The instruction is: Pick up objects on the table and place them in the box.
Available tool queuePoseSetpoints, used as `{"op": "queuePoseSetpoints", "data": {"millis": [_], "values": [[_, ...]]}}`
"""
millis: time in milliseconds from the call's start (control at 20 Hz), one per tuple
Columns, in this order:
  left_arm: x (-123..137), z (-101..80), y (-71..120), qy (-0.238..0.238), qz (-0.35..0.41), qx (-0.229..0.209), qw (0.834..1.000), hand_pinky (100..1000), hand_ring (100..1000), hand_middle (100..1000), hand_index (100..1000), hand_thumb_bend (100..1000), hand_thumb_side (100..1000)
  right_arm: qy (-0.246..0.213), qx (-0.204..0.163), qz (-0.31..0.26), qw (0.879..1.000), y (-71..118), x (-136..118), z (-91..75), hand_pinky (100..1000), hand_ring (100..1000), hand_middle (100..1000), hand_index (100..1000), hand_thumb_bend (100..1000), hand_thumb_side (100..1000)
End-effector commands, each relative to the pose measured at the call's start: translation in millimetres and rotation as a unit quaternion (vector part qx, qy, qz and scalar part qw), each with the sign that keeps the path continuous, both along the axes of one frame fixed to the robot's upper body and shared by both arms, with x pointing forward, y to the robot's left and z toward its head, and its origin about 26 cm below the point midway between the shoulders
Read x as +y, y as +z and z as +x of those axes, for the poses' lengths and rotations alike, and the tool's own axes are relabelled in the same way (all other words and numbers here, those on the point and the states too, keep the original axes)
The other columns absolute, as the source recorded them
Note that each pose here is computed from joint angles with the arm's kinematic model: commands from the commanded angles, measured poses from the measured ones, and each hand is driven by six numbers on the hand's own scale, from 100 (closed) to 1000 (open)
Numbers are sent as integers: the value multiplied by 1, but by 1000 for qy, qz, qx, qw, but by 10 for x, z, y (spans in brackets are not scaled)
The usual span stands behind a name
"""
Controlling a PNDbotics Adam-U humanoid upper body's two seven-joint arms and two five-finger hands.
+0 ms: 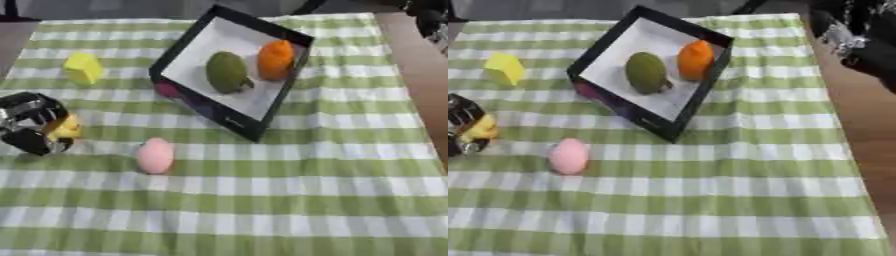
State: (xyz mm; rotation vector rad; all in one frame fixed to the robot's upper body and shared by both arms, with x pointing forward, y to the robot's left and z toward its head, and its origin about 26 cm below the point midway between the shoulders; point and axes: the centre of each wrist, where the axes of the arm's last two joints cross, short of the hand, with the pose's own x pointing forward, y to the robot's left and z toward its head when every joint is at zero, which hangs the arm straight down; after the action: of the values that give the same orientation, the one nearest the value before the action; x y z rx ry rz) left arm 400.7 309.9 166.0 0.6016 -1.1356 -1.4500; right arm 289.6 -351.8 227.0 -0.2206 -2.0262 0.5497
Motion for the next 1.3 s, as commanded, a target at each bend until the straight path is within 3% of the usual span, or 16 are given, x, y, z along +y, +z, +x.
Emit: {"op": "queuePoseSetpoints", "data": {"millis": [50,300,350,400,450,600,900,1000,1050,1100,1300], "values": [[-43,-84,538,-36,12,-74,997,745,686,634,651,184,100,-5,-12,-8,1000,89,-37,-19,993,822,708,787,241,347],[-518,-120,1184,-104,7,-196,975,735,684,632,644,225,100,-2,-15,-7,1000,109,-29,-12,992,822,708,787,240,341],[-633,-83,1251,-117,5,-210,971,736,685,633,645,225,100,-1,-16,-7,1000,116,-23,-10,991,822,708,787,240,339],[-753,-25,1302,-130,3,-218,967,737,687,635,647,119,132,1,-17,-7,1000,125,-16,-7,991,822,709,787,240,339],[-884,41,1349,-145,2,-224,964,735,689,637,648,236,100,4,-18,-7,1000,135,-4,-3,991,822,708,787,240,338],[-1180,232,1414,-184,17,-236,954,731,696,642,649,255,100,15,-22,-10,1000,179,37,15,991,823,708,787,240,337],[-1424,605,1244,-216,44,-244,944,729,703,648,651,280,100,50,-38,-5,998,326,184,61,992,822,708,786,240,332],[-1467,706,1109,-220,47,-240,944,728,701,648,650,273,100,57,-40,-3,998,347,213,71,992,822,708,786,240,333],[-1486,747,1041,-223,50,-237,944,729,703,649,652,320,100,60,-40,-3,997,353,225,76,993,822,708,786,240,334],[-1500,782,971,-224,54,-234,945,729,702,650,653,275,100,63,-40,-2,997,359,237,80,993,822,708,785,240,334],[-1523,884,715,-224,61,-220,948,737,707,658,663,299,100,69,-41,-1,997,375,263,88,993,822,707,785,240,335]]}}
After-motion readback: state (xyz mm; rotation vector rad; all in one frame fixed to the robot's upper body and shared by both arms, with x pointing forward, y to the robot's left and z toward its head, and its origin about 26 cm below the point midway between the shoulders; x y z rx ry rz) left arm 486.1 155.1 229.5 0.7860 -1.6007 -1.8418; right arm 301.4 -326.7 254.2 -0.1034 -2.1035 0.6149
